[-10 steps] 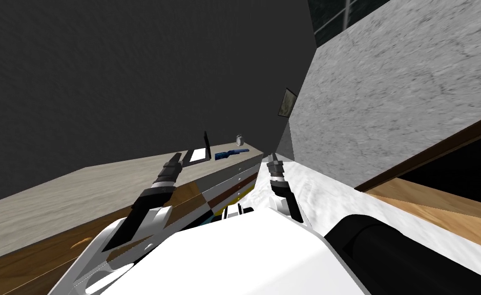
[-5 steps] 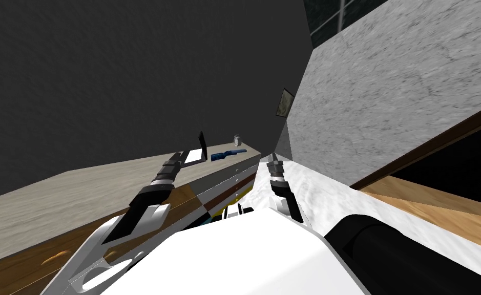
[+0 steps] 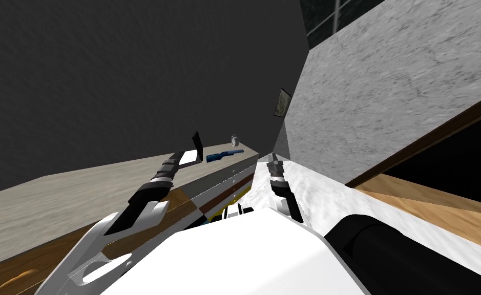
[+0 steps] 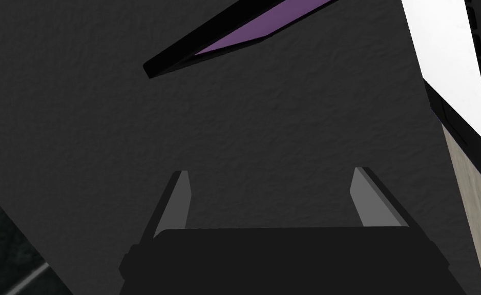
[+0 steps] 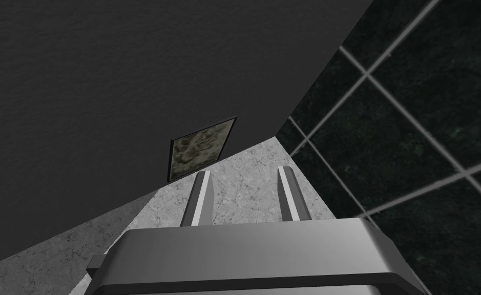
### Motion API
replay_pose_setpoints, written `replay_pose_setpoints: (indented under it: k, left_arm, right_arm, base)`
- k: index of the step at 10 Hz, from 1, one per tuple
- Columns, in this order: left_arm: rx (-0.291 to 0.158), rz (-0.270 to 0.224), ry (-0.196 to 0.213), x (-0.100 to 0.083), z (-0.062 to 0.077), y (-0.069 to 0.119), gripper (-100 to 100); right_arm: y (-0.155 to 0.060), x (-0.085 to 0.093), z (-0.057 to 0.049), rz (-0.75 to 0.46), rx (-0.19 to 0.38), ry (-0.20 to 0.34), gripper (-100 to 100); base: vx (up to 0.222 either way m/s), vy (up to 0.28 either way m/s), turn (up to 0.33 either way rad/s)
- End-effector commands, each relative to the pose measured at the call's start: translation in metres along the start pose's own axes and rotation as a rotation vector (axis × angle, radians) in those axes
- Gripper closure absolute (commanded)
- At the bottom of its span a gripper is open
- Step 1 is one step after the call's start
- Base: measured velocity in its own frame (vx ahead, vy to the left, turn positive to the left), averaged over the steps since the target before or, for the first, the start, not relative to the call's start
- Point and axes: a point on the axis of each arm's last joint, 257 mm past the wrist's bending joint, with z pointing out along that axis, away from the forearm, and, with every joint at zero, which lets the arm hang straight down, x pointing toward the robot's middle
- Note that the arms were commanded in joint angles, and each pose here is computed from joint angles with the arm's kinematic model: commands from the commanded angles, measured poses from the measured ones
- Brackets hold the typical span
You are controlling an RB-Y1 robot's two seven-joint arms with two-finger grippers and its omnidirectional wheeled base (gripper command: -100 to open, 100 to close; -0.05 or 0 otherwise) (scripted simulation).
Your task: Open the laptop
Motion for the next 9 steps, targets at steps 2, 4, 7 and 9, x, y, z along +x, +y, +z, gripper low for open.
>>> replay_pose_setpoints:
  k: [2,4,7,9]
  left_arm:
    - [-0.057,0.023,-0.007,-0.008,0.004,0.011,-100]
    - [-0.089,0.039,-0.012,-0.013,0.007,0.017,-100]
    - [-0.141,0.073,-0.025,-0.025,0.013,0.026,-100]
    - [-0.172,0.090,-0.032,-0.032,0.015,0.031,-100]
  right_arm:
    - [0.000,0.000,0.000,0.000,0.000,0.000,0]
    - [0.000,0.000,0.000,0.000,0.000,0.000,0]
    - [0.000,0.000,0.000,0.000,0.000,0.000,0]
    - [0.000,0.000,0.000,0.000,0.000,0.000,0]
  base:
    - [0.028,-0.051,-0.037]
    - [0.026,-0.053,-0.044]
    - [0.020,-0.057,-0.037]
    - [0.017,-0.051,-0.039]
